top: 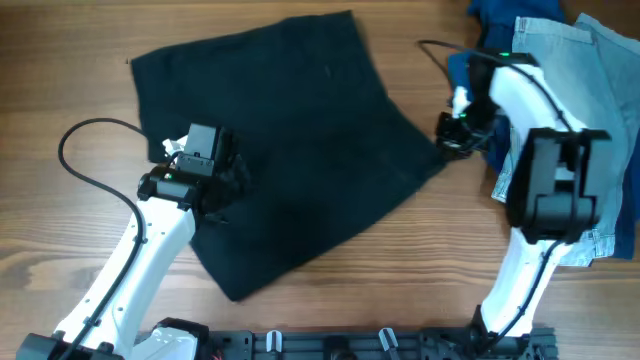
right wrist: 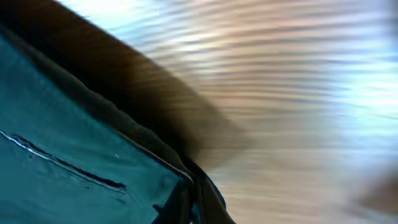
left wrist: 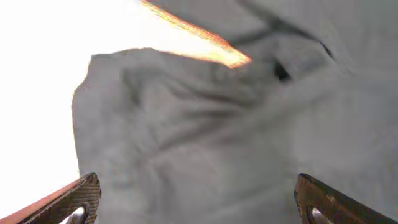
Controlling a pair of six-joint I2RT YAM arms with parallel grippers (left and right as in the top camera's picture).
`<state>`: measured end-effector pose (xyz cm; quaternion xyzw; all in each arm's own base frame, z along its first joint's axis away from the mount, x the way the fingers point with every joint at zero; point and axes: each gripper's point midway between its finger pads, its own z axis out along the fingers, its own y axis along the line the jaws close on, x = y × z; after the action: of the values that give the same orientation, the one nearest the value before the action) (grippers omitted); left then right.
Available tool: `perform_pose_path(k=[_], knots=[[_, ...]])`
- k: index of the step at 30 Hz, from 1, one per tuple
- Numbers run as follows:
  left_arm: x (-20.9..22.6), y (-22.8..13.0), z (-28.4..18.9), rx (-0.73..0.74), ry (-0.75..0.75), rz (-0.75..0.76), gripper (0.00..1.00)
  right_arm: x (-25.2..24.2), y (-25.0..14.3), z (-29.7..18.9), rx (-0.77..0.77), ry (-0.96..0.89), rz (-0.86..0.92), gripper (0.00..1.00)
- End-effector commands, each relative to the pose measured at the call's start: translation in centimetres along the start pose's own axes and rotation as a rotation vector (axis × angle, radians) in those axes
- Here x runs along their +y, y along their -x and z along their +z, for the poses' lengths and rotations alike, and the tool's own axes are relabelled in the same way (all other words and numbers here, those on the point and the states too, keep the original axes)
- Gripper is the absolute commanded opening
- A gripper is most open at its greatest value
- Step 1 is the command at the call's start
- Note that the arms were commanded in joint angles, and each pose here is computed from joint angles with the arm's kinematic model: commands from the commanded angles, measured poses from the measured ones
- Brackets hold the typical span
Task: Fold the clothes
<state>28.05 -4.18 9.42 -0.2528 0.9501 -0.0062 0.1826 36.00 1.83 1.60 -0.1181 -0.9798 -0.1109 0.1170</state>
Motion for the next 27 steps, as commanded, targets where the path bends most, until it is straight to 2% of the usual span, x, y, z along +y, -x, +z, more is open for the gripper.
perform_pose_path(k=[1, 2, 5, 11, 12, 16, 18, 22, 27], knots=[[0.1, 0.7, -0.1, -0.026, 0.005, -0.017, 1.0, 0.5, -0.3, -1.2, -0.024, 0.026, -0.102, 0.04], [0.0, 0.8, -0.1, -0.029, 0.002, -0.018, 1.0, 1.0, -0.3, -1.4, -0.031, 0.039, -0.138, 0.09], [-0.2, 0.8, -0.1, -0.03, -0.008, -0.019, 1.0, 2.1, 0.5, -2.9, -0.111, 0.041, -0.201, 0.34], [-0.3, 0.8, -0.1, -0.029, -0.012, -0.02, 1.0, 7.2, 6.2, -10.6, -0.528, 0.174, -0.438, 0.77], [-0.3, 0.9, -0.1, -0.032, -0.013, -0.02, 1.0, 8.2, 7.4, -11.3, -0.592, 0.183, -0.478, 0.8], [-0.7, 1.4, -0.1, -0.051, -0.028, -0.024, 1.0, 13.7, 12.2, -12.6, -0.842, 0.166, -0.651, 0.82], [-0.8, 1.5, -0.1, -0.056, -0.033, -0.026, 1.0, 16.1, 13.6, -12.1, -0.915, 0.148, -0.697, 0.82], [-0.8, 1.4, -0.1, -0.053, -0.031, -0.025, 1.0, 19.7, 15.8, -9.0, -0.983, 0.163, -0.758, 0.8], [-0.3, 0.8, -0.1, -0.029, -0.013, -0.02, 1.0, 20.7, 18.8, -5.1, -1.03, 0.215, -0.717, 0.73]])
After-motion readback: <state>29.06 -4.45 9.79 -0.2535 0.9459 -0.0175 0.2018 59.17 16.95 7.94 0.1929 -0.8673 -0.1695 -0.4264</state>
